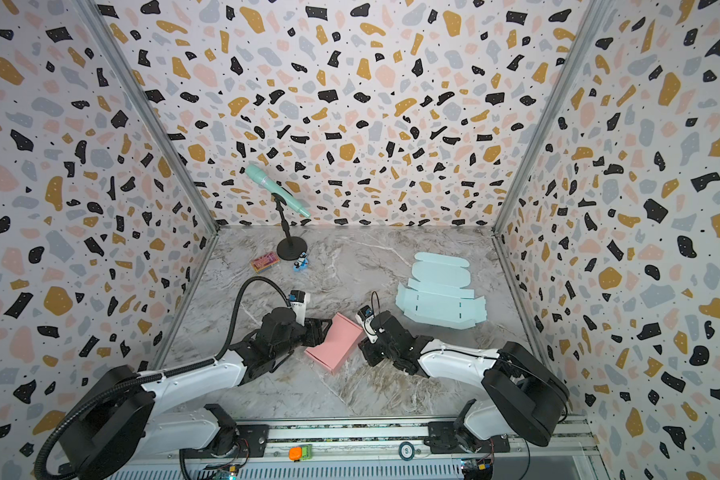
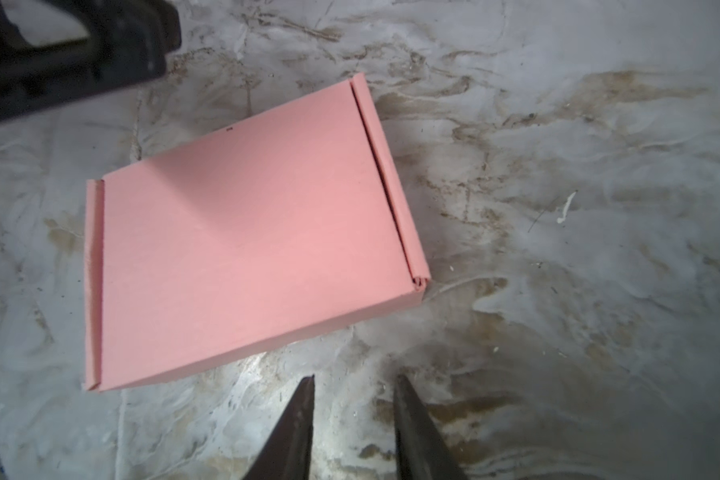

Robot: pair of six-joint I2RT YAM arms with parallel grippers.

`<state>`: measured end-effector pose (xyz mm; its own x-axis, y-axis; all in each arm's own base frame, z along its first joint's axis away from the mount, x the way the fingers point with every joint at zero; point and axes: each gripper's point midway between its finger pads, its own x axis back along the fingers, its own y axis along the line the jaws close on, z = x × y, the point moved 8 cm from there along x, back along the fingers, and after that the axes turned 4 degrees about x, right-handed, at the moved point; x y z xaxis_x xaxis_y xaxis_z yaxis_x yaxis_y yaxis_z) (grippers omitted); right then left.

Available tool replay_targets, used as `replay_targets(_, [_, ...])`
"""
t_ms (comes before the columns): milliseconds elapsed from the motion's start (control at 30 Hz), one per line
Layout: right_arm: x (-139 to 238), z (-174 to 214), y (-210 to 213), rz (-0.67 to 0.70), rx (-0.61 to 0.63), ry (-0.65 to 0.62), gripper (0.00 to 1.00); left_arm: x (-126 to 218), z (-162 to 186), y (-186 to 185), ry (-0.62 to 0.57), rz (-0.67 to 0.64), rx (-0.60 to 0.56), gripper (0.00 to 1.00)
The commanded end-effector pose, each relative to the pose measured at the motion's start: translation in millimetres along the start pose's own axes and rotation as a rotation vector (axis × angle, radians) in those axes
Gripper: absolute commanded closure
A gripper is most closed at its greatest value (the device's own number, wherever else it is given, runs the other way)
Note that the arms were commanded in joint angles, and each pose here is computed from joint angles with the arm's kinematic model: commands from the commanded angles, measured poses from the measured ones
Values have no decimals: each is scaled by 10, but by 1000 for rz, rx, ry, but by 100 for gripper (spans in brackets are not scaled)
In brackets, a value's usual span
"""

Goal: Fold the paper box

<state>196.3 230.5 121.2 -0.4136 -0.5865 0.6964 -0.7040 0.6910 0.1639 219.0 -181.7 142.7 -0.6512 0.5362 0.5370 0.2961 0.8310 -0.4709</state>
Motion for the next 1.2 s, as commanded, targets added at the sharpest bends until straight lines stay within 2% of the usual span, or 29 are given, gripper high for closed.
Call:
replay_targets(0, [39,-67,-42,-36,-24,0,63,116,197,38,51,-47,-37,34])
replay_targets(300, [-47,-269,-125,-74,-40,-18,53,452,434,-41,35,45,23,32])
replay_targets(400, [-77,-343,-155,-80,-42,-28,46,523,483,-54,23,70,47,32])
replay_targets(600, [-156,-489,-247,-75,-43,-30,31,534,605,-37,47,107,68,31])
replay_targets(733, [-213,-552,-267,-83,-43,-27,26,503,655,-42,60,118,68,31])
replay_targets(1167, [-351,-509,-227,-147,-56,-1,28,349,741,-86,79,145,76,32])
